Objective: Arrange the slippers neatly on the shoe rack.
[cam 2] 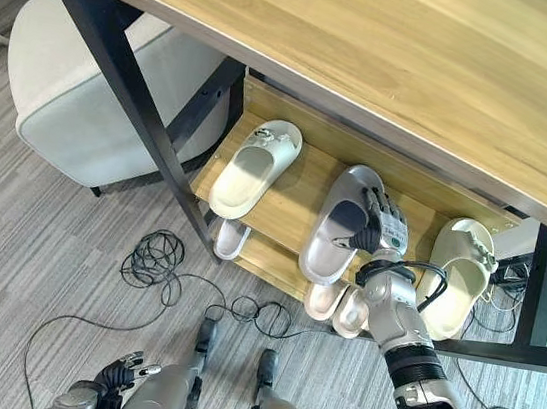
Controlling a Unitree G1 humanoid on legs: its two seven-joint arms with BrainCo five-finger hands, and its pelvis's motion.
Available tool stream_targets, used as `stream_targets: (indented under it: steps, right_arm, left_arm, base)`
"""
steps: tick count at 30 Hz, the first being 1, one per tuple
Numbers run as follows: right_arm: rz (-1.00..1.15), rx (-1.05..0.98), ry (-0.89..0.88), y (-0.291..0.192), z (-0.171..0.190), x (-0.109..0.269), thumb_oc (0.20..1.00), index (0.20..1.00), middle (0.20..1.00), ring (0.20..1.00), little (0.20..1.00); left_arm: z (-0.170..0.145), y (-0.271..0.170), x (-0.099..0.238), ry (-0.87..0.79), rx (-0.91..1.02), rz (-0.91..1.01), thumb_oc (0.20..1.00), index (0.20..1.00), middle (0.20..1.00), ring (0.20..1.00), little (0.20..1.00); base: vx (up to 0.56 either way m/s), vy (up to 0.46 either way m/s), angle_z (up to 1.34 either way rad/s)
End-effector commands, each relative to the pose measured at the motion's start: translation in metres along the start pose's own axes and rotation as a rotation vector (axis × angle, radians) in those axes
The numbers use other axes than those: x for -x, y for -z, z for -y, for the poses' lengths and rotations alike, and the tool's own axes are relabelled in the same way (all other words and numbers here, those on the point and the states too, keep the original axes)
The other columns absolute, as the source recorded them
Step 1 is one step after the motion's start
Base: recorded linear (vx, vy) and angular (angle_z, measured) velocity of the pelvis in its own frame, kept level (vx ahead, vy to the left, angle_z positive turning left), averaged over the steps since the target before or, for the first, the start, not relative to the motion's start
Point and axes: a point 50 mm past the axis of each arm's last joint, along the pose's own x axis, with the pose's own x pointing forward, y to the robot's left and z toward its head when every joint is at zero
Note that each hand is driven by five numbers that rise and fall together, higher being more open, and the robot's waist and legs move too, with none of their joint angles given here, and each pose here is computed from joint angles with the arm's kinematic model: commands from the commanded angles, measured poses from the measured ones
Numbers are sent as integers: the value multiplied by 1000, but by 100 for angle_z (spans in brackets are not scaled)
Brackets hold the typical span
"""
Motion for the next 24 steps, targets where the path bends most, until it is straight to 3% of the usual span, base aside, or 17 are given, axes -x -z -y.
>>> stream_targets:
  steps: [1,24]
  right_arm:
    - [42,-3,128,-10,26,-15,1000,1000,1000,1000,1000]
    - [-141,-56,359,5,66,-46,1000,1000,1000,1000,1000]
  left_arm:
    - [26,-11,-5,67,11,51,1000,1000,1000,1000,1000]
    - [28,-14,-4,109,38,66,1000,1000,1000,1000,1000]
  base:
    - [0,0,0]
    - [4,1,2]
